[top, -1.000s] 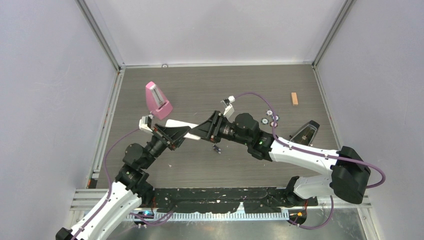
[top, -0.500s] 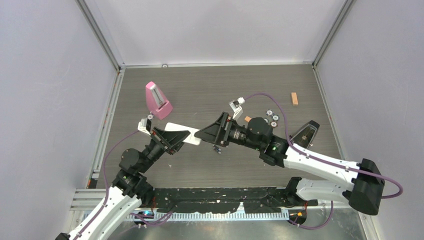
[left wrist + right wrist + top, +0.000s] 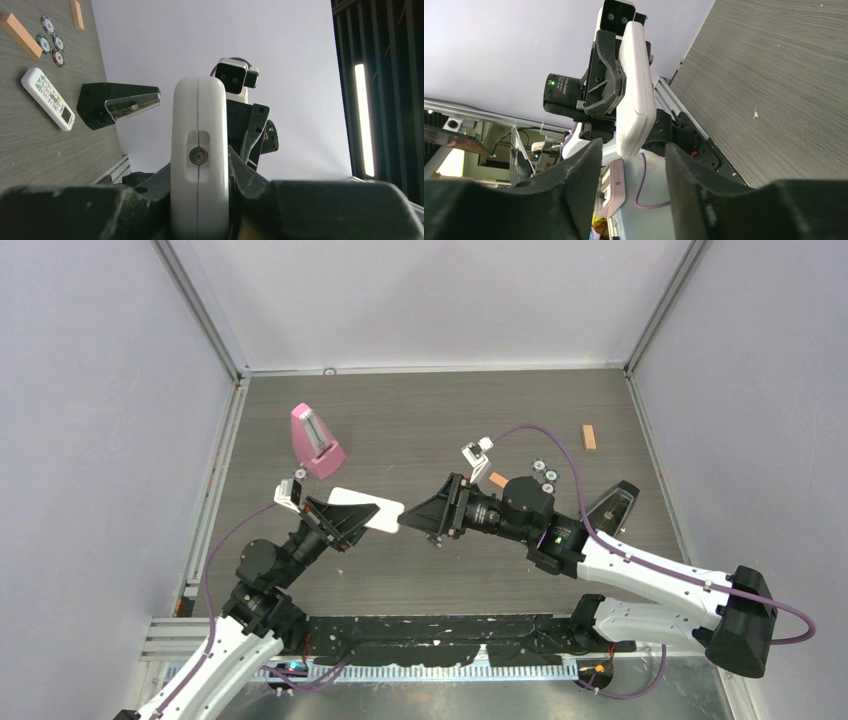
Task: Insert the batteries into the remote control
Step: Load the battery cover into the remote control.
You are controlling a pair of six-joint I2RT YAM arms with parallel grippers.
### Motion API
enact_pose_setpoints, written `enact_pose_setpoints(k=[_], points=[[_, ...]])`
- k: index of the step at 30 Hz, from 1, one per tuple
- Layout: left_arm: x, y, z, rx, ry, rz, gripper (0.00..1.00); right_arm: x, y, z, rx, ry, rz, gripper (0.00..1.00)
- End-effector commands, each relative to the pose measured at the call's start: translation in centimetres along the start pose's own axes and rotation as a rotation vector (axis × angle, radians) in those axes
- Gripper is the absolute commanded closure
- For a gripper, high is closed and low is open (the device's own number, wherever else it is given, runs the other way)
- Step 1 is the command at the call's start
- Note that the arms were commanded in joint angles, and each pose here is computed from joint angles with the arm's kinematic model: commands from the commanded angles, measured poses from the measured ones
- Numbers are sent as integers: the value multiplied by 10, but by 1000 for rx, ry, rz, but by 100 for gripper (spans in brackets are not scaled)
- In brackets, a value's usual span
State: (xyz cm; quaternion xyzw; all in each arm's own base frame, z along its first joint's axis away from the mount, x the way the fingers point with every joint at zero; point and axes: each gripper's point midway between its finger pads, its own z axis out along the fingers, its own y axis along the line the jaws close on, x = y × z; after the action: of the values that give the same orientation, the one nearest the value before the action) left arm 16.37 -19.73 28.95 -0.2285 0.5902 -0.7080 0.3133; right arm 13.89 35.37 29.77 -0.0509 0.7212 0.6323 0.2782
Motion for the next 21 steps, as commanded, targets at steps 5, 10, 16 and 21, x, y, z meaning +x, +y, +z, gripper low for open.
enact_pose_setpoints(k=[5,10,16,21], points=[[5,-23,-3,56,26,20,100,-7,7,5,-18,-21,-28,61],[4,-23,-2,55,23,6,100,-10,4,5,-20,-49,-20,68],[5,-24,-2,57,27,2,100,-11,3,8,-21,-57,-18,70],[7,-25,-1,63,42,-2,100,-9,-7,15,21,-39,-9,71]])
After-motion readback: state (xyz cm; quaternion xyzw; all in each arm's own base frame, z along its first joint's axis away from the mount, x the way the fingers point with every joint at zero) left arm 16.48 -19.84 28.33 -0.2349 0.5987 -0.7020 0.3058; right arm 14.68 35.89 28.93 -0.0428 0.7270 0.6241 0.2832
